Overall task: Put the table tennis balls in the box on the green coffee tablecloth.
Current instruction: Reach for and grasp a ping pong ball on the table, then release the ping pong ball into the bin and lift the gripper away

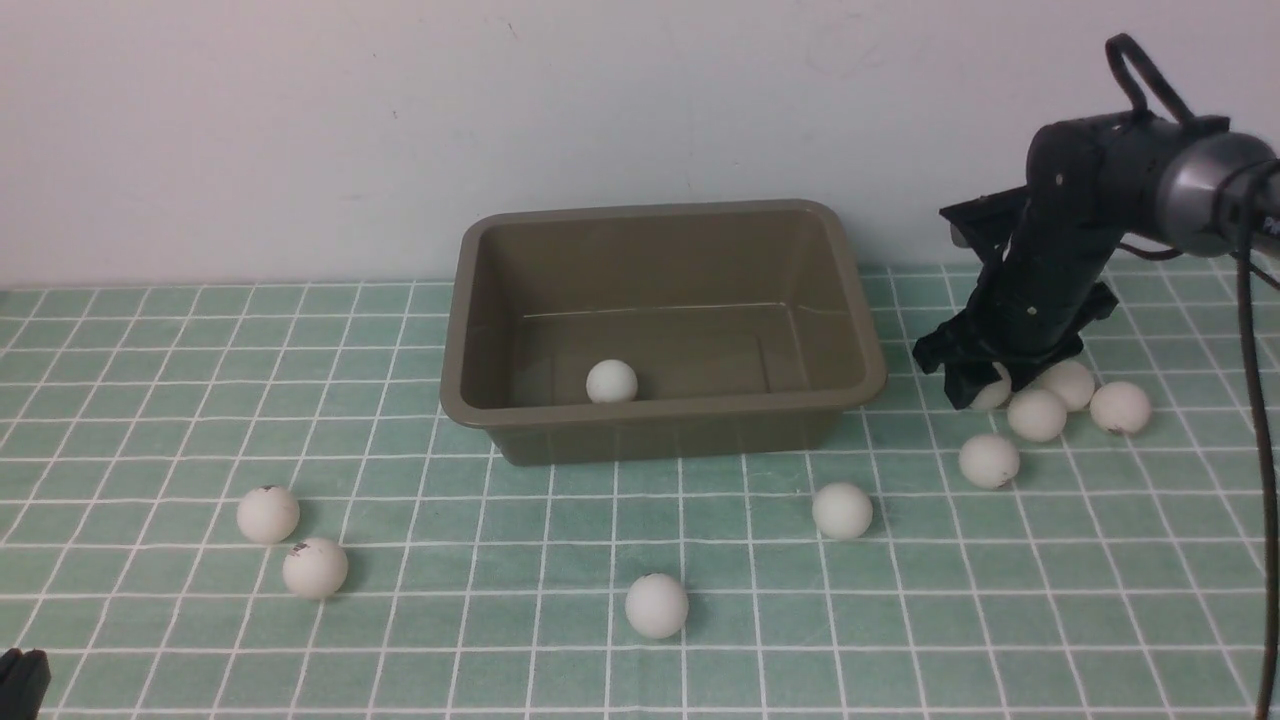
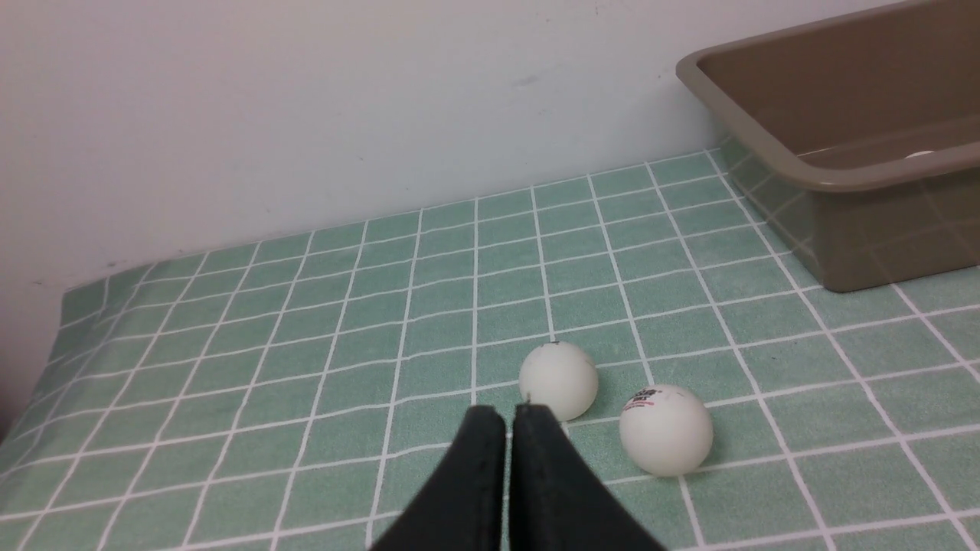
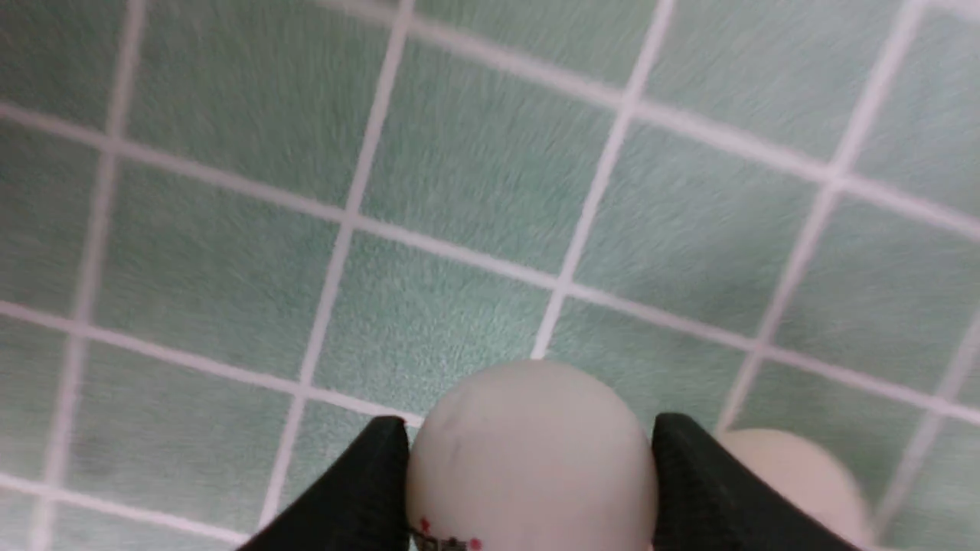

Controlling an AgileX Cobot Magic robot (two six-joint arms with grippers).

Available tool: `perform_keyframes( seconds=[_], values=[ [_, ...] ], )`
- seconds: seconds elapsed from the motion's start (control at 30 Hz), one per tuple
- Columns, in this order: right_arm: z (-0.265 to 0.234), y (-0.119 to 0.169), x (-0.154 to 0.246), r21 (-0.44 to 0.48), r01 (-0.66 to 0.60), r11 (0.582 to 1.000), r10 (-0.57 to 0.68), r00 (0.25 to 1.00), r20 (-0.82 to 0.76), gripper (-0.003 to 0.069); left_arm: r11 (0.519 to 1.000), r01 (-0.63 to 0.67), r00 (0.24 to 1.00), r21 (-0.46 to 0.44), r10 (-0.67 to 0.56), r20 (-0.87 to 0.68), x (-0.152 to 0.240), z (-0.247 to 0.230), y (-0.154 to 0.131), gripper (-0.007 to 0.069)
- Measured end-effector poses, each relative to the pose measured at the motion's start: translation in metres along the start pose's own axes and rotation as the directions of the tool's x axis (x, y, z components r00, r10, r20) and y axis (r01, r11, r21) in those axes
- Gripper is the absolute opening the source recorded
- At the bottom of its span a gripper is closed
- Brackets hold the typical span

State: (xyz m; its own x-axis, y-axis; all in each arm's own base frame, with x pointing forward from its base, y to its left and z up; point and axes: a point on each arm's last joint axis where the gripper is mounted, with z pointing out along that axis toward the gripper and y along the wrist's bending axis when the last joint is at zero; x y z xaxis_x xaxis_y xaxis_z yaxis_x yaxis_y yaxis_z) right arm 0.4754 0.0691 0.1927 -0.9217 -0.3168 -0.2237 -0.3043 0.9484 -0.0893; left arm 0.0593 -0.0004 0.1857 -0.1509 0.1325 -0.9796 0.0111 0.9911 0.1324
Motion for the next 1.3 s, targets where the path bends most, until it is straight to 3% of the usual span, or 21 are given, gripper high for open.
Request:
perform_keyframes(
  seconds=[0.1,0.17,0.33,0.5,0.63,0.8,0.93,1.13,1.23,1.3],
  values=[
    [-0.033,0.000,-0.020,-0.037,-0.032,0.999,0.036,0.993,0.109,0.0364,1.000,0.000,1.000,0.000,0.000,0.000,0.000,0.000,0.000,-0.0004],
    [-0.055,0.006,-0.033,-0.120,-0.047,0.992,0.071,0.977,0.200,0.0364,1.000,0.000,1.000,0.000,0.000,0.000,0.000,0.000,0.000,-0.0004],
    [-0.085,0.059,-0.048,-0.288,0.101,0.952,-0.004,0.948,0.320,0.0364,1.000,0.000,1.000,0.000,0.000,0.000,0.000,0.000,0.000,-0.0004],
    [-0.076,0.132,-0.048,-0.315,0.253,0.915,-0.148,0.935,0.322,0.0364,1.000,0.000,1.000,0.000,0.000,0.000,0.000,0.000,0.000,-0.0004],
    [-0.054,0.157,-0.049,-0.288,0.302,0.909,-0.211,0.928,0.307,0.0364,1.000,0.000,1.000,0.000,0.000,0.000,0.000,0.000,0.000,-0.0004],
    [-0.038,0.160,-0.049,-0.285,0.302,0.910,-0.219,0.932,0.289,0.0382,1.000,0.000,1.000,0.000,0.000,0.000,0.000,0.000,0.000,-0.0004],
    [-0.033,0.160,-0.050,-0.278,0.301,0.912,-0.221,0.933,0.285,0.0474,1.000,0.000,1.000,0.000,0.000,0.000,0.000,0.000,0.000,-0.0004],
    [-0.046,0.154,-0.045,-0.253,0.315,0.915,-0.251,0.933,0.257,0.0507,1.000,0.000,1.000,0.000,0.000,0.000,0.000,0.000,0.000,-0.0004],
    [-0.085,0.128,-0.045,-0.159,0.305,0.939,-0.248,0.920,0.303,0.0507,1.000,0.000,1.000,0.000,0.000,0.000,0.000,0.000,0.000,-0.0004],
    [-0.136,0.087,-0.039,-0.076,0.217,0.973,-0.175,0.913,0.368,0.0507,1.000,0.000,1.000,0.000,0.000,0.000,0.000,0.000,0.000,-0.0004]
  ],
)
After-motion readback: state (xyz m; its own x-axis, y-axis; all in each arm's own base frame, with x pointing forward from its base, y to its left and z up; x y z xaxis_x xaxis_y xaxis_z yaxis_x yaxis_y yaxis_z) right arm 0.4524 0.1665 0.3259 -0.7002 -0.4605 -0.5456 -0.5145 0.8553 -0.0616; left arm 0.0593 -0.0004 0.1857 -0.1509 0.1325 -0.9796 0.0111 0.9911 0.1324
